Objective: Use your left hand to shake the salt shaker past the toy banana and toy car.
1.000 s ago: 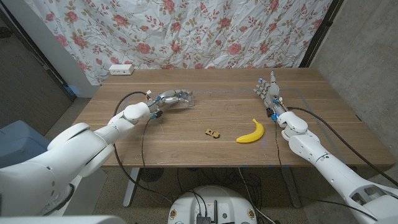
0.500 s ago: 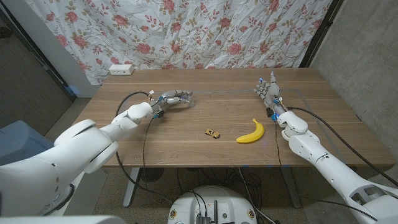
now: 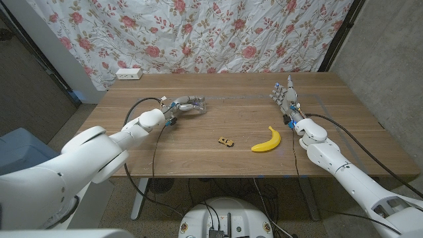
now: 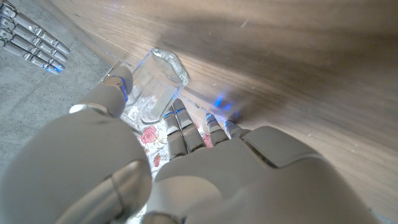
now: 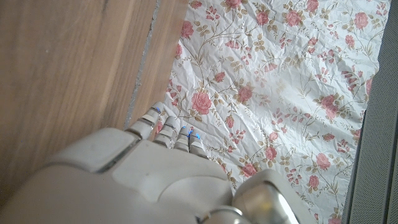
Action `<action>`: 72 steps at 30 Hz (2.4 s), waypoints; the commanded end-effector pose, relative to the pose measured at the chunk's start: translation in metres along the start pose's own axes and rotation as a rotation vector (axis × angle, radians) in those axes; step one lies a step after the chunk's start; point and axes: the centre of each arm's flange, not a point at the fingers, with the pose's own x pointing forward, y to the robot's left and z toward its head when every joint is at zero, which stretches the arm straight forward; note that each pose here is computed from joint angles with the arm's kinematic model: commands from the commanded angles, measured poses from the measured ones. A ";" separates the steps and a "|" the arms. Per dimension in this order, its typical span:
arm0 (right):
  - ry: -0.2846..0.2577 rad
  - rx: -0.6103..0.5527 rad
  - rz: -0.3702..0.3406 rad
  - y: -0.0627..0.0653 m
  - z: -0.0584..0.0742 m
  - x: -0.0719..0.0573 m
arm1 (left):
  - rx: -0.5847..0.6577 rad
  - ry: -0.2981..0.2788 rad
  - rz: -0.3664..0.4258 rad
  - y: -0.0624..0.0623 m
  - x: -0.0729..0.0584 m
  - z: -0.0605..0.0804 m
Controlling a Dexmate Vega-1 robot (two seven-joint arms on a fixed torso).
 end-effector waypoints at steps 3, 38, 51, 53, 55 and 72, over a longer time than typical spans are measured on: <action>0.000 0.000 0.000 0.000 0.000 0.000 | 0.010 -0.044 0.035 -0.003 -0.006 0.003; 0.000 0.000 0.000 0.000 0.000 0.000 | 0.064 -0.047 0.142 -0.016 -0.010 0.002; 0.000 0.000 0.000 0.000 0.000 0.000 | 0.084 -0.063 0.192 -0.009 -0.019 0.011; 0.000 0.000 0.000 0.000 0.000 0.000 | 0.092 -0.066 0.199 -0.007 -0.021 0.013; 0.000 0.000 0.000 0.000 0.000 0.000 | 0.100 -0.072 0.208 -0.005 -0.023 0.016; 0.000 0.000 0.000 0.000 0.000 0.000 | 0.162 -0.122 0.262 -0.003 -0.037 0.037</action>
